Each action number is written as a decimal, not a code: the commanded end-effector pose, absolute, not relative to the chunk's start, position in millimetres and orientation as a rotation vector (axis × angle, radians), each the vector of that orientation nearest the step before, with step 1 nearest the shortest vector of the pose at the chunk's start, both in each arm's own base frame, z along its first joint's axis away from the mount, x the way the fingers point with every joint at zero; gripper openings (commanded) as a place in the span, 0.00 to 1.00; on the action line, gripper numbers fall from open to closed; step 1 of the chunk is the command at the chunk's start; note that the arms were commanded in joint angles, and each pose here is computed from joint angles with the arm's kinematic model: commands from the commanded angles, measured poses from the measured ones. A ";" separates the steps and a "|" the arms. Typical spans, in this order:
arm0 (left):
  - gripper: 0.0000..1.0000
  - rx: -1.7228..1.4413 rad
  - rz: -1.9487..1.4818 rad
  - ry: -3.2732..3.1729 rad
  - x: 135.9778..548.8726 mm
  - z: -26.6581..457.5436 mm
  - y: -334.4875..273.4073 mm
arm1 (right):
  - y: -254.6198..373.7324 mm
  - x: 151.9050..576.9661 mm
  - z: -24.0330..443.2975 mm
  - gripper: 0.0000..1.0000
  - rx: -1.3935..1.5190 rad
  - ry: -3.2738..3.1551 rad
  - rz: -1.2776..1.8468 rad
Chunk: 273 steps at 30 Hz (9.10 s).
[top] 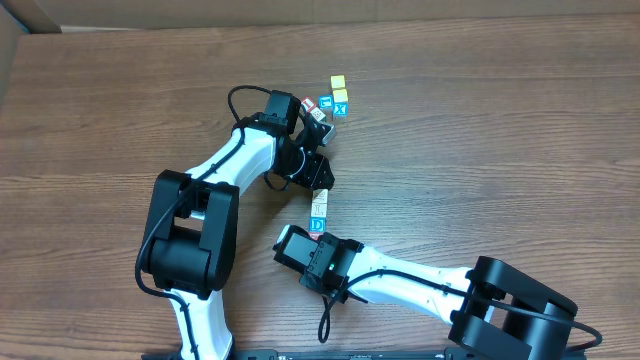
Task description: Flip 4 blocks
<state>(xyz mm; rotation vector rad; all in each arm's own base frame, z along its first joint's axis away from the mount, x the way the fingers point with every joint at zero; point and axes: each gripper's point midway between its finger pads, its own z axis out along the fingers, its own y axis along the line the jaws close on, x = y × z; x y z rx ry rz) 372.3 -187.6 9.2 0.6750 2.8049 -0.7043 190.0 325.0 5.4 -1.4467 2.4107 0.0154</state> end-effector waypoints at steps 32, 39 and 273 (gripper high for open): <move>1.00 -0.411 -0.192 2.764 414.2 104.7 -30.2 | 92.8 350.7 153.9 1.00 0.011 2.671 0.171; 1.00 -0.430 -0.186 2.777 410.7 103.3 -25.1 | 38.6 346.7 147.2 1.00 0.301 2.713 0.126; 1.00 -0.186 -0.326 1.098 204.9 330.8 -4.5 | 18.9 245.7 170.3 1.00 -0.099 1.589 0.049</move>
